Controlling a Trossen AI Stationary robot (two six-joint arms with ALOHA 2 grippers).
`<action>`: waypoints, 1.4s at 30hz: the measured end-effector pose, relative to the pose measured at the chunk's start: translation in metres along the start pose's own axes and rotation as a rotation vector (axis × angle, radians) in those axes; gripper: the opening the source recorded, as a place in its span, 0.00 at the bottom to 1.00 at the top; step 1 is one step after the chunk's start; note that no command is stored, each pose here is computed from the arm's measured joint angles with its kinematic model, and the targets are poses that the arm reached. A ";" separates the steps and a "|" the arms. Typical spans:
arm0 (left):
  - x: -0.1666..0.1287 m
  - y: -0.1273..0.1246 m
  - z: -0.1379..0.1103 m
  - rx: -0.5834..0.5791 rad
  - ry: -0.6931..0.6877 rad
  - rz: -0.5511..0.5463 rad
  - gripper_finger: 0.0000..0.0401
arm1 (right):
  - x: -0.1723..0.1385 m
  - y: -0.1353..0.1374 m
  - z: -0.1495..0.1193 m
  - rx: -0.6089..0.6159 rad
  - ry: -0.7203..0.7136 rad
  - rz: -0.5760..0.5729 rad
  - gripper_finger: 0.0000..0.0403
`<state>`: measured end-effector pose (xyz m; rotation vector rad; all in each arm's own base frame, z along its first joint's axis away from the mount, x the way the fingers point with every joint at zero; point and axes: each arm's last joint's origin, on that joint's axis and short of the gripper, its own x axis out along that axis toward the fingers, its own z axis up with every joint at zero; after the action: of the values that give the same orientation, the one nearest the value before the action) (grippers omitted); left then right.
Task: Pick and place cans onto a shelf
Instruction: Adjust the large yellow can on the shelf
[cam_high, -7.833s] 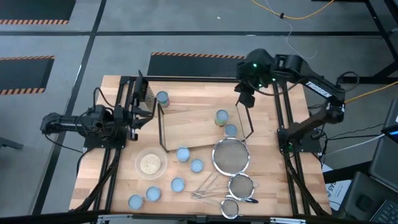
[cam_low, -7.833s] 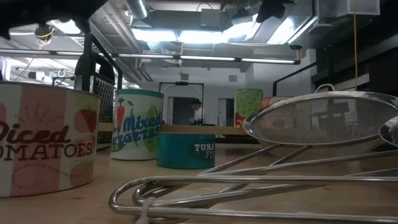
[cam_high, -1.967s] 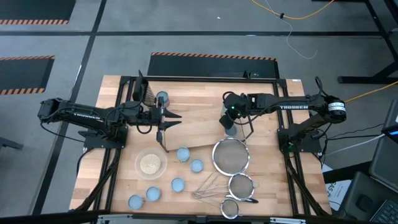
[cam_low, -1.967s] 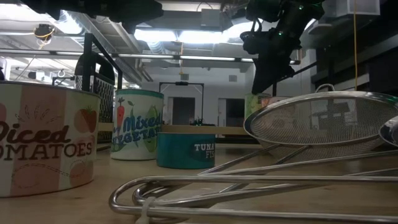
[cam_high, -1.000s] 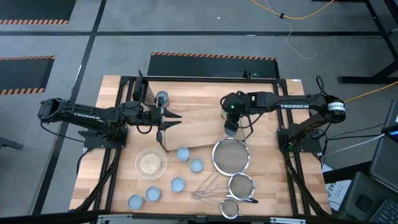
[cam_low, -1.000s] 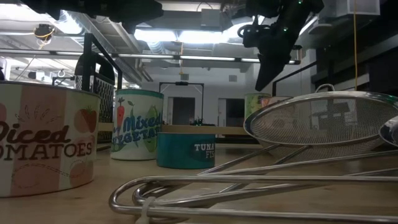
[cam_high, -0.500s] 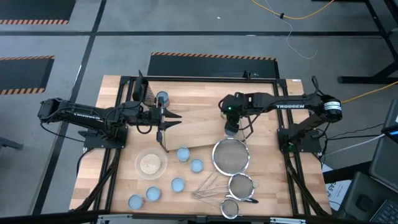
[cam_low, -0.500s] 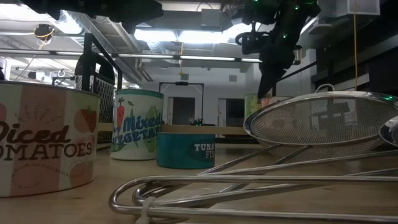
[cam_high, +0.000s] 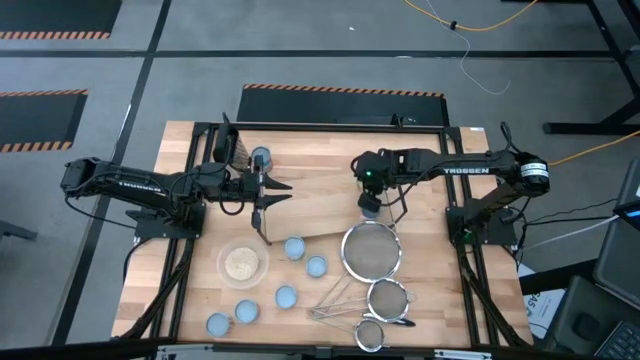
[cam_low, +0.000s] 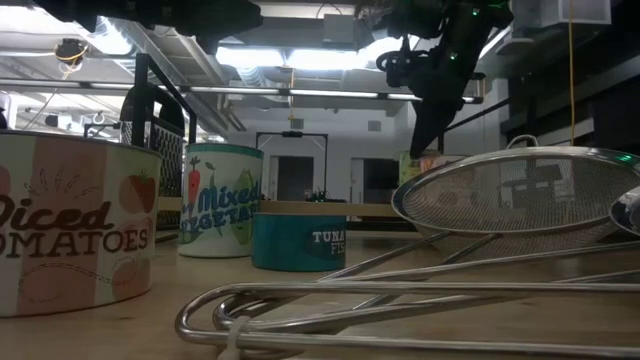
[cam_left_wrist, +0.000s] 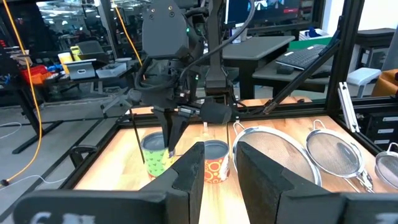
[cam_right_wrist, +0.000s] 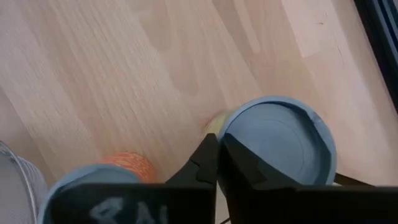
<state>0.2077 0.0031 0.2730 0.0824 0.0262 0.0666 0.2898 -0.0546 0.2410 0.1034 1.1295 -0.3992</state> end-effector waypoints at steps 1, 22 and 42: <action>0.000 0.000 0.000 0.000 0.000 0.000 0.22 | 0.000 0.000 0.000 0.010 0.000 0.001 0.03; 0.000 0.000 0.000 0.000 0.000 0.000 0.22 | 0.000 0.000 0.000 -0.011 0.002 -0.002 0.04; 0.000 0.000 0.000 0.000 0.000 0.000 0.22 | 0.001 -0.001 -0.003 -0.074 0.019 -0.044 0.28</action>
<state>0.2078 0.0030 0.2730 0.0824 0.0264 0.0664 0.2877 -0.0552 0.2389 0.0172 1.1658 -0.3957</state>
